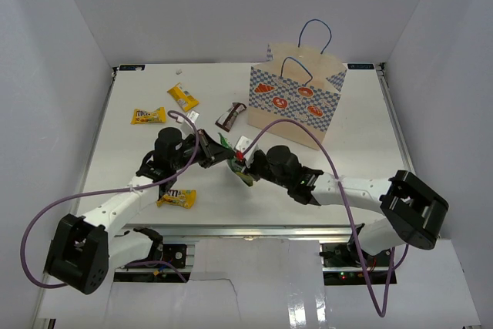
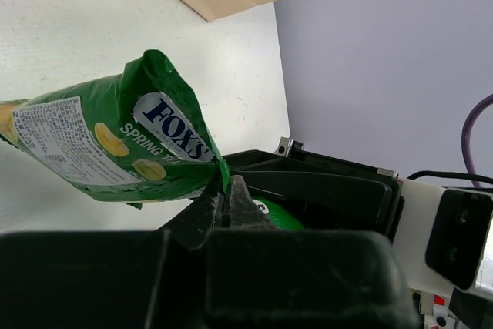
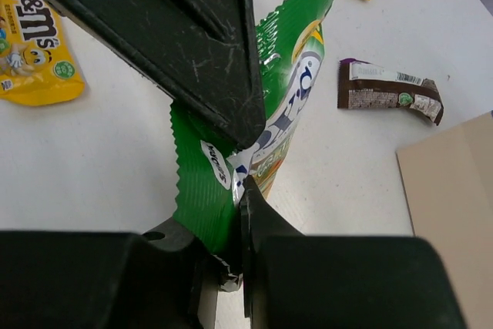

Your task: Place the snacks into the paper bag

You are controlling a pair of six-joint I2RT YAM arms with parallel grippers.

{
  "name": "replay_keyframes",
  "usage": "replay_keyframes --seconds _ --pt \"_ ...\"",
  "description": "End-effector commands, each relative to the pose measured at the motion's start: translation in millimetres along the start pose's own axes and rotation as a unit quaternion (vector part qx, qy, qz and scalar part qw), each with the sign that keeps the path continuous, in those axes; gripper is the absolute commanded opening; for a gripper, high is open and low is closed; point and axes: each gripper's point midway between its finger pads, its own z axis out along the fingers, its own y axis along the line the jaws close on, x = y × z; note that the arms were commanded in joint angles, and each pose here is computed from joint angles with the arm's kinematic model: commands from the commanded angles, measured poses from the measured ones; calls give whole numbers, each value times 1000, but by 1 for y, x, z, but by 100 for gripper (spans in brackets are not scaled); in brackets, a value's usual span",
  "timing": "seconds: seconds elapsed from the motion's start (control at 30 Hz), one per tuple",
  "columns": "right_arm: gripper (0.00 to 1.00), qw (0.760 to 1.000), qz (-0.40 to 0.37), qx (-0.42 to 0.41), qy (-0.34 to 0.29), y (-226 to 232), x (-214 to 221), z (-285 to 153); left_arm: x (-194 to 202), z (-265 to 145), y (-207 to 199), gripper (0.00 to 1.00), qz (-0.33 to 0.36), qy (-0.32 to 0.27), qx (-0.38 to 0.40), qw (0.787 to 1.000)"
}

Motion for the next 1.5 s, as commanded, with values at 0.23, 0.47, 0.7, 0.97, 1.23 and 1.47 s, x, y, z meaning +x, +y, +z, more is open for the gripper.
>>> replay_keyframes --seconds 0.23,0.47,0.7,0.97,1.23,1.47 --pt "8 988 -29 -149 -35 -10 -45 -22 -40 -28 -84 77 72 -79 83 991" --pt "8 966 -96 -221 -90 -20 -92 -59 -91 -68 -114 87 158 -183 -3 970" --pt "8 954 -188 -143 -183 -83 -214 -98 -109 -123 -80 95 129 -291 -125 940" --pt "8 955 -195 58 -217 -256 -305 -159 -75 -136 -11 95 17 -297 -200 933" --pt "8 963 -181 90 -177 -321 -264 -173 -60 -140 21 94 -9 -284 -251 925" --pt "8 979 -150 78 -112 -324 -183 -145 -35 -165 71 93 -137 -304 -356 873"
